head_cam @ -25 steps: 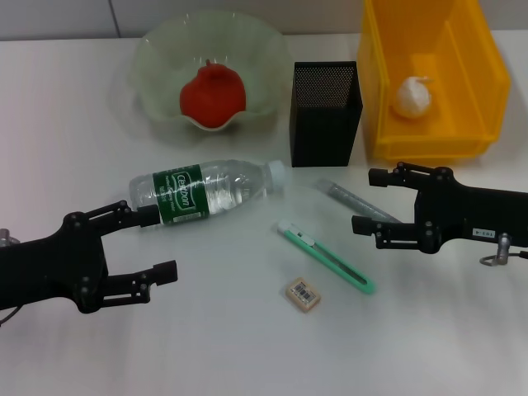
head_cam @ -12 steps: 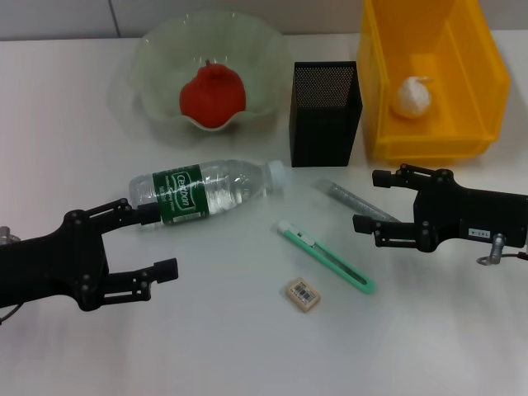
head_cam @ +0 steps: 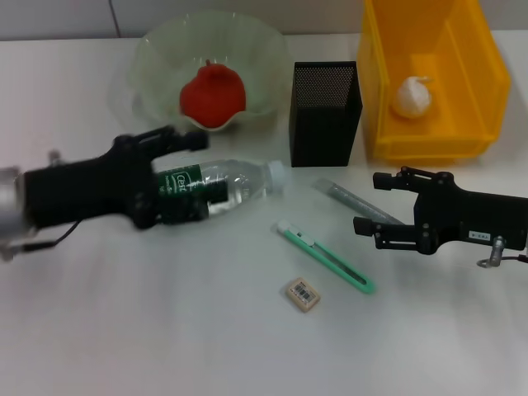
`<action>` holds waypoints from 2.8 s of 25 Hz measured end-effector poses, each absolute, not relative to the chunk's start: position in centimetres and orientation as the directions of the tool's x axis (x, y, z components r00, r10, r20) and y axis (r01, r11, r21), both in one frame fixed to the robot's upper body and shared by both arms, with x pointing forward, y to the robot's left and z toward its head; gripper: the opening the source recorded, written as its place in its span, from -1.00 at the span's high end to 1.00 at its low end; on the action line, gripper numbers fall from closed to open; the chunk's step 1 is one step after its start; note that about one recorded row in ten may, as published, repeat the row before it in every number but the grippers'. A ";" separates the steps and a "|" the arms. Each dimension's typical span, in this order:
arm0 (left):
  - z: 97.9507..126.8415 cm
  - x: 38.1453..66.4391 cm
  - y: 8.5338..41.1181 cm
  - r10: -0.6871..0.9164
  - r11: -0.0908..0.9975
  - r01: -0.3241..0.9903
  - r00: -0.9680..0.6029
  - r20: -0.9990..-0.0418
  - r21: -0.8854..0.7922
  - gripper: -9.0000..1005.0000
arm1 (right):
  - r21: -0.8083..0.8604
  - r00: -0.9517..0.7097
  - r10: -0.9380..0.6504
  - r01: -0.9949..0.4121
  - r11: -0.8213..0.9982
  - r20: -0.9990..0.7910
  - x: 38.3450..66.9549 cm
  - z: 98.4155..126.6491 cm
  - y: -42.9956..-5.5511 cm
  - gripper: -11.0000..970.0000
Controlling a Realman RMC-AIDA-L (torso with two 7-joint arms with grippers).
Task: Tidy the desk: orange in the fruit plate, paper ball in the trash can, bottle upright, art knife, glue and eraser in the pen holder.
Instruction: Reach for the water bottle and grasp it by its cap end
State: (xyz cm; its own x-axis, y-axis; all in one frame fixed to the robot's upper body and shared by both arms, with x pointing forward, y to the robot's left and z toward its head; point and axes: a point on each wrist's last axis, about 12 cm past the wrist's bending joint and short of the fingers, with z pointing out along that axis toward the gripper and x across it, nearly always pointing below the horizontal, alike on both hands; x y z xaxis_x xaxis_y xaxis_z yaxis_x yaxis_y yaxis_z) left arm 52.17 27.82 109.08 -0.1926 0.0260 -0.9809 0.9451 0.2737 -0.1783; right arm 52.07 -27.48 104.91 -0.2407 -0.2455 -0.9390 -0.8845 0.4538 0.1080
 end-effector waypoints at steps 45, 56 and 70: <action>114.2 62.9 15.9 0.688 0.286 0.956 -0.247 -0.683 -0.058 -0.70 | 0.127 -0.259 -0.232 -0.875 0.467 -0.938 51.3 104.5 -27.8 -0.70; 114.5 63.2 13.1 0.825 0.239 0.970 -0.185 -0.534 0.034 -0.70 | 0.129 -0.260 -0.231 -0.875 0.466 -0.938 51.2 104.4 -27.9 -0.70; 114.5 63.5 11.7 0.890 0.200 0.975 -0.138 -0.436 0.101 -0.69 | 0.132 -0.261 -0.231 -0.878 0.460 -0.937 51.3 104.5 -27.6 -0.70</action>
State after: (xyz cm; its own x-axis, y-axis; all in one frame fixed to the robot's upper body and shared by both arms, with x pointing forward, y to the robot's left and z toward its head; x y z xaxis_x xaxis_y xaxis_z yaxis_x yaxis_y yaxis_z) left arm 63.45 11.68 114.50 -0.1376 0.8896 -0.4356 0.9746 0.2000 0.1006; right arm 51.31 -27.65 104.45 -0.2611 -0.2307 -0.9373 -0.8783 0.4597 0.1315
